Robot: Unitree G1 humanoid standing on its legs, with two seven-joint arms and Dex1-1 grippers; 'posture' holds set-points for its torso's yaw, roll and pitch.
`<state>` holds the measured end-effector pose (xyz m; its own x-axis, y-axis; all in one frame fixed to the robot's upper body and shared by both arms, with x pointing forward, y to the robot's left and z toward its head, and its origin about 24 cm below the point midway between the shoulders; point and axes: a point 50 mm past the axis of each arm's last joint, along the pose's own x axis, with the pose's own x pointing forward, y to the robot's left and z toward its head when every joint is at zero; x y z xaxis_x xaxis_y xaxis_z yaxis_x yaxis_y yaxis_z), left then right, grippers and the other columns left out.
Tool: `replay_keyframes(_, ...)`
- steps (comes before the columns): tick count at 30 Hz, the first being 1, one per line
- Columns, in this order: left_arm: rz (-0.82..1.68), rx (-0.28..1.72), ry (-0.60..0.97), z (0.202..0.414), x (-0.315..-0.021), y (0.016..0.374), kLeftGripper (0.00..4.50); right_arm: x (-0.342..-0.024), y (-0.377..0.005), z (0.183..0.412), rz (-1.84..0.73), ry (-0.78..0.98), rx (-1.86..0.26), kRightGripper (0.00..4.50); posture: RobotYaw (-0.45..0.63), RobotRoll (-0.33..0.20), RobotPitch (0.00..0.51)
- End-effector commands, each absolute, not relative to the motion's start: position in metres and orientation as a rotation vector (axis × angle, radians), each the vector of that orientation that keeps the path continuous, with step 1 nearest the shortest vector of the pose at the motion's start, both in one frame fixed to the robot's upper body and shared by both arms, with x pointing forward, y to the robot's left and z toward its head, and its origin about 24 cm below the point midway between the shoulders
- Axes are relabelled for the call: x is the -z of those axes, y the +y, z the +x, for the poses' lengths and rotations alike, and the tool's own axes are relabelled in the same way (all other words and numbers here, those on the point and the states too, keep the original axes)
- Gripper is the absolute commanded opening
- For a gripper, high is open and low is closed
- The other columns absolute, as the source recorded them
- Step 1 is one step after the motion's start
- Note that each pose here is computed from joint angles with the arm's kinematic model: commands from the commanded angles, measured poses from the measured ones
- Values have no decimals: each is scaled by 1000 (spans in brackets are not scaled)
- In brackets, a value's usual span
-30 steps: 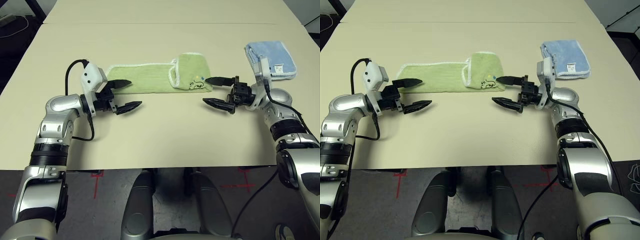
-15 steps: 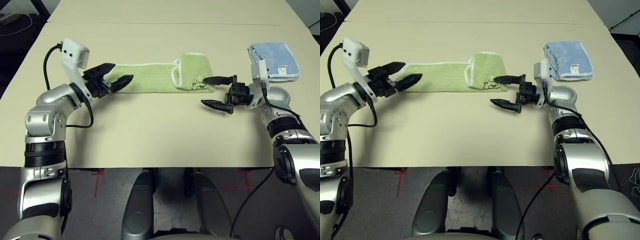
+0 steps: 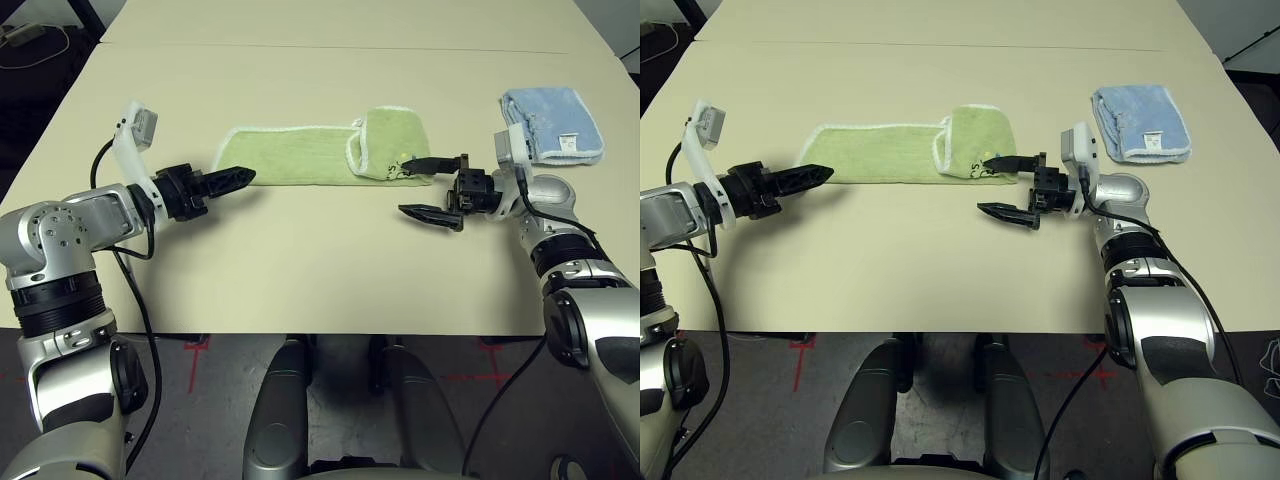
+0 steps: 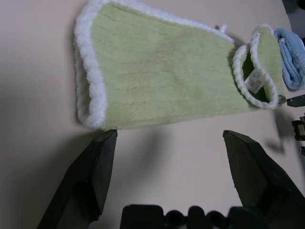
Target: Fold the towel and set it aside.
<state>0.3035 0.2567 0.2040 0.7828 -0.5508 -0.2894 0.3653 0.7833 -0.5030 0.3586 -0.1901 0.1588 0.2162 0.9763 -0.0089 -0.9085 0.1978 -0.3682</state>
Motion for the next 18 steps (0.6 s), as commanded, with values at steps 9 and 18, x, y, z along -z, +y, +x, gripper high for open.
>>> replay_keyframes(9,-586,423,495,313,-186,261,4500,-163,-198,358,-334,-259,-1313,4475,102,0,252)
replay_keyframes(18,-623,357,440,330,-186,257,4500,-162,-200,357,-337,-255,-1314,4475,87,0,251)
